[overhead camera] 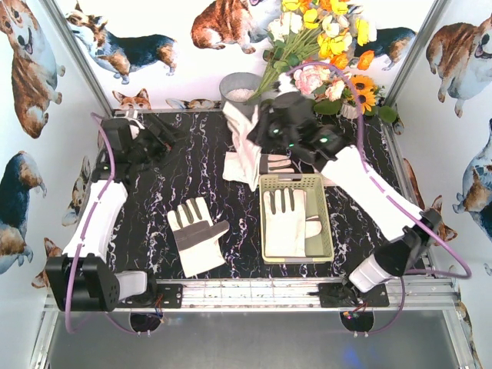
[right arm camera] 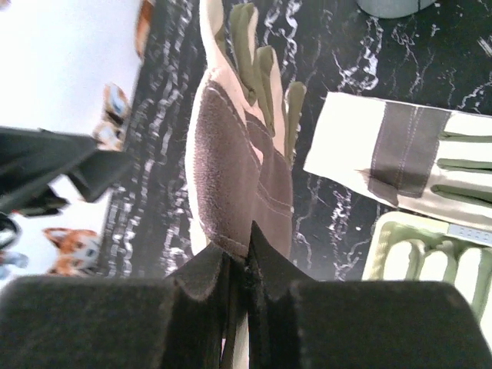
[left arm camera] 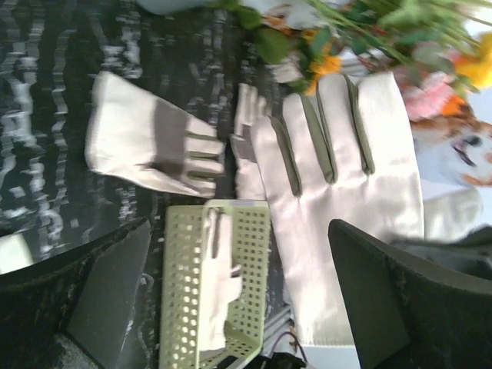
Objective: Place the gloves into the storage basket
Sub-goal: Turn over the glove.
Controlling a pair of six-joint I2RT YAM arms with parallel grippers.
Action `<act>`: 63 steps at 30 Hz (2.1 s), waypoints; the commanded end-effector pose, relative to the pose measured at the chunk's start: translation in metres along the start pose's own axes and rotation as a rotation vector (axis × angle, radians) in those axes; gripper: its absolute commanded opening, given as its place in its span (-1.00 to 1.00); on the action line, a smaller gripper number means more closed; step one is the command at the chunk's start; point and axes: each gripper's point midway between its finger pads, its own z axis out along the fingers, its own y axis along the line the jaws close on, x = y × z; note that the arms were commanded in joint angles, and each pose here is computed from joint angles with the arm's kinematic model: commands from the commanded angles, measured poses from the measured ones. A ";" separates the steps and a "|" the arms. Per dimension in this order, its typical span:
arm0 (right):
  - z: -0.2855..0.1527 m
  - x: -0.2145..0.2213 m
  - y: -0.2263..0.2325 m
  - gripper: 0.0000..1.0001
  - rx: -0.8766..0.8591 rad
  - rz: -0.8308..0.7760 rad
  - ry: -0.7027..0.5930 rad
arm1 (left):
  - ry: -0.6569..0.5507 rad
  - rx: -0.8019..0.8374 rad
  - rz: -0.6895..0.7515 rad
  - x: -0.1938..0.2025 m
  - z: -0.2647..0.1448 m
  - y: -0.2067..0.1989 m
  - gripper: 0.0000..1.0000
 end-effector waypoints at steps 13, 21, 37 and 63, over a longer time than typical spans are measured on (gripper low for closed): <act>-0.099 -0.076 0.081 -1.00 -0.560 0.207 -0.219 | 0.200 0.578 -0.030 0.070 0.000 -0.135 0.89; -0.108 -0.086 0.094 -1.00 -0.643 0.234 -0.261 | 0.292 0.657 -0.023 0.101 -0.014 -0.140 0.92; -0.103 -0.073 0.086 -1.00 -0.622 0.273 -0.228 | 0.289 0.847 -0.014 0.098 -0.039 -0.178 0.25; -0.099 -0.044 0.054 -0.29 -0.498 0.180 -0.193 | 0.280 0.736 0.220 0.119 -0.055 -0.152 -1.00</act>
